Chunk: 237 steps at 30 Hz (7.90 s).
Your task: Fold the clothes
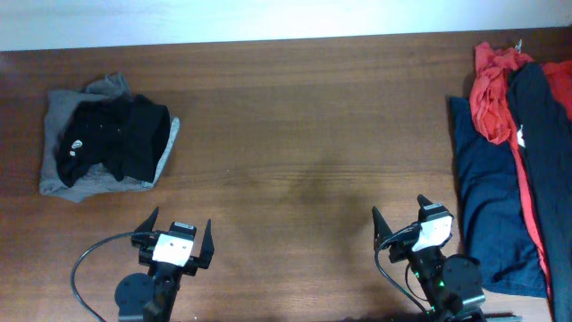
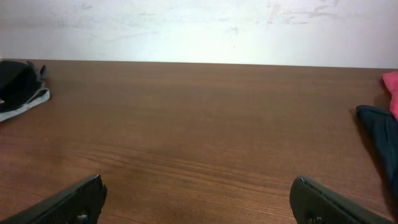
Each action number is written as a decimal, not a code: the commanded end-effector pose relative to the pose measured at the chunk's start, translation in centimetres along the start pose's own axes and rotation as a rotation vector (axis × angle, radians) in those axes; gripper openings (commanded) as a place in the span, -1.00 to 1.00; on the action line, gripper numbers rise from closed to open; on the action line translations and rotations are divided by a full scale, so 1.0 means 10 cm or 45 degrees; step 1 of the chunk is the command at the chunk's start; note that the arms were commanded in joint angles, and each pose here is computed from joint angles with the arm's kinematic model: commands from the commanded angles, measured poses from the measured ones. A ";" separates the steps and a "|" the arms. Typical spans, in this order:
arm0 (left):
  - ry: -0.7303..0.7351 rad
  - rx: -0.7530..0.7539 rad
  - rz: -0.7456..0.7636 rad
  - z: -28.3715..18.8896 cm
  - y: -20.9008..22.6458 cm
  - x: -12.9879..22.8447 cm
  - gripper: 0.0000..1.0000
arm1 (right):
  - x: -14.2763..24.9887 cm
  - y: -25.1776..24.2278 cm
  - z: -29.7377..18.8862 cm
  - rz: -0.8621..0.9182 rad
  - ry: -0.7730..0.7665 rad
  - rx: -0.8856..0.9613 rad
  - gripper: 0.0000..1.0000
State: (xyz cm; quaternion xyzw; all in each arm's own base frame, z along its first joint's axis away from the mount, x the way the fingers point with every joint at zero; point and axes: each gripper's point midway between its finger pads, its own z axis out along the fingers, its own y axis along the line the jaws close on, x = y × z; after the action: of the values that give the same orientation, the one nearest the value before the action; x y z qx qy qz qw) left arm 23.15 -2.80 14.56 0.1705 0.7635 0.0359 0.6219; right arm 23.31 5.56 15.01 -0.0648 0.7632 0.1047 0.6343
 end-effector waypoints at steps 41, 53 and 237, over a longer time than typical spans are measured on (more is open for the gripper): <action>-0.032 -0.017 0.003 0.01 0.02 -0.04 0.98 | 0.02 0.01 0.00 -0.005 0.001 -0.009 0.97; -0.380 0.415 -0.001 -0.17 -0.51 -0.62 0.99 | -0.32 0.48 -0.09 -0.039 -0.172 -0.351 0.98; 0.954 -0.221 -0.515 3.62 0.58 0.68 -0.99 | -0.04 -0.84 1.68 0.598 1.530 0.292 0.30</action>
State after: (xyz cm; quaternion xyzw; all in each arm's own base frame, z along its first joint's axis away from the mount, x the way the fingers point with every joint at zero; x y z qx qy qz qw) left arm 56.08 -8.71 0.85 0.0980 0.9498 0.0190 0.2964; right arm 41.43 1.59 11.88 0.1323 0.9834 0.1089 0.0591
